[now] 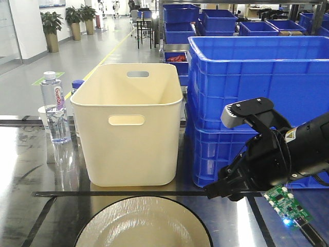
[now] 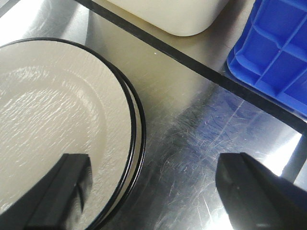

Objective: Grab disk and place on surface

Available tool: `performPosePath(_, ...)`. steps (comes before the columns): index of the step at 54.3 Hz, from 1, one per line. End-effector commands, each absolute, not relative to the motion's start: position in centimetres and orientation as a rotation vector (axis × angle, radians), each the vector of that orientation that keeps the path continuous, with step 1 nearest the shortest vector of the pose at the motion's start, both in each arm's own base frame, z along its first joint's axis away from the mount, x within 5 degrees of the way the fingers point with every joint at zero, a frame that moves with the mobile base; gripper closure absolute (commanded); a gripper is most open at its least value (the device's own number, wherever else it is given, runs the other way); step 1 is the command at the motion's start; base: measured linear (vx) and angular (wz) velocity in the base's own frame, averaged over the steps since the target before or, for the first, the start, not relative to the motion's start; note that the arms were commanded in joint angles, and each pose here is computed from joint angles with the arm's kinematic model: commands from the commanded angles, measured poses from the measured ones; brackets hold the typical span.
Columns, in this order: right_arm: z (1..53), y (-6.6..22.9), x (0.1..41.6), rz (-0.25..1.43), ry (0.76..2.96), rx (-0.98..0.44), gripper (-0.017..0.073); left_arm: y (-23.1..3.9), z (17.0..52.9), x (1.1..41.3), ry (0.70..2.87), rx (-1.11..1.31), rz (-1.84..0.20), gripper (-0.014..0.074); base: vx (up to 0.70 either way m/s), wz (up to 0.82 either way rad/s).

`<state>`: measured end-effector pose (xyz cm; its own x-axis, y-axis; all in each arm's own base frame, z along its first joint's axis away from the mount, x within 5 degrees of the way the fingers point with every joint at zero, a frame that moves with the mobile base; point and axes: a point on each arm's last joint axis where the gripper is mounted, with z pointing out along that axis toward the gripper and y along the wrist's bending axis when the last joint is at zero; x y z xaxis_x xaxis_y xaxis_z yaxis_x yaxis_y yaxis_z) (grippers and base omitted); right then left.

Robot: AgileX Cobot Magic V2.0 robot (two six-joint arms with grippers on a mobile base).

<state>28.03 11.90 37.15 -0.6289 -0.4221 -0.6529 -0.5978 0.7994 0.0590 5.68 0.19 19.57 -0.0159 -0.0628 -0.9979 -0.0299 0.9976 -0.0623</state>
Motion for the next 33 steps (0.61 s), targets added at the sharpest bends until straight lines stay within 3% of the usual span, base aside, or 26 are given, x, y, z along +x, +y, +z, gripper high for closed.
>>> performPosePath(1,39.7,11.7,27.6,0.351,2.223,-0.718,-0.0022,0.1,21.1,5.4,1.467,-0.060,-0.042,0.0603,0.00,0.00)
performPosePath(6,39.7,11.4,27.4,0.326,2.222,-0.713,-0.0016,0.1,21.1,5.4,1.467,-0.060,-0.042,0.0603,0.00,0.00)
performPosePath(11,40.7,10.9,26.3,0.330,2.235,-0.656,0.0050,0.1,21.1,5.4,1.467,-0.060,-0.042,0.0603,0.00,0.00)
performPosePath(23,42.1,8.3,21.3,0.258,2.130,-0.520,0.0316,0.1,21.1,5.4,1.467,-0.060,-0.042,0.0603,0.00,0.00)
performPosePath(33,37.8,4.7,16.7,0.257,2.013,-0.239,0.0566,0.1,21.1,5.4,1.467,-0.060,-0.042,0.0603,0.00,0.00)
